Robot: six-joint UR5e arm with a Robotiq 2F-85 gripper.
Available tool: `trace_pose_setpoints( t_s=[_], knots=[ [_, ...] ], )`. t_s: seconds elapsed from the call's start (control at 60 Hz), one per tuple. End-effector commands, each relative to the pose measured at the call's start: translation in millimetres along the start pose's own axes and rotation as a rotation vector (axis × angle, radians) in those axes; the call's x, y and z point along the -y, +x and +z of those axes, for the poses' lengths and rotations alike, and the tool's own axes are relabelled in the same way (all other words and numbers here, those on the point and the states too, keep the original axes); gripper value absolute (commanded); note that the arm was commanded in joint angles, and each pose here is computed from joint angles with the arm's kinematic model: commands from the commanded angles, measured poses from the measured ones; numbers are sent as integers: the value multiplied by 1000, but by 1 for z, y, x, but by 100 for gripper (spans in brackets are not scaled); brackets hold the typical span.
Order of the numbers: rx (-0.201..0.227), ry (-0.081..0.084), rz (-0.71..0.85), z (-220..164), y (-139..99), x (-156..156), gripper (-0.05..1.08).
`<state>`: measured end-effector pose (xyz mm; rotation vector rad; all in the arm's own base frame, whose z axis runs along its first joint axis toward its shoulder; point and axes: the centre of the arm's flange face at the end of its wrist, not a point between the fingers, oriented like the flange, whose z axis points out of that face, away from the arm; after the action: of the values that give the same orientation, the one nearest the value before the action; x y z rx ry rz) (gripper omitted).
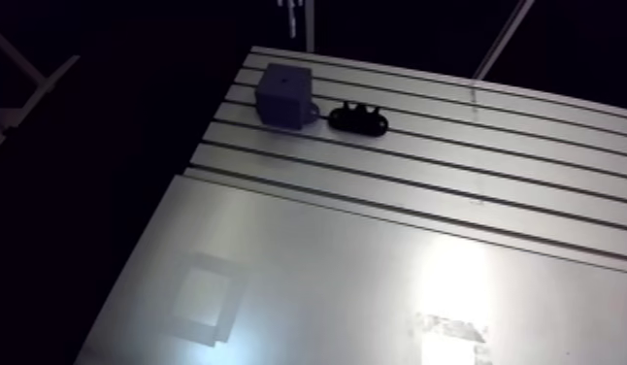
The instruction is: Pick up the M10 bolt and insert it into the hole until fully seated.
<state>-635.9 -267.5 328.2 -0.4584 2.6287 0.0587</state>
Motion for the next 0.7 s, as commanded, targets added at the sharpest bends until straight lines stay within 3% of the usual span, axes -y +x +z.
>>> trace_pose_setpoints(
  t_s=[0.017, 0.15, 0.383, 0.7],
  knots=[
    [10, -2, -18, 7, 13, 9, 108],
    [7, -2, -14, 4, 15, 6, 108],
    [39, 4, -10, 17, 25, 0, 108],
    [53, 0, -44, 26, 34, 10, 108]
  ],
)
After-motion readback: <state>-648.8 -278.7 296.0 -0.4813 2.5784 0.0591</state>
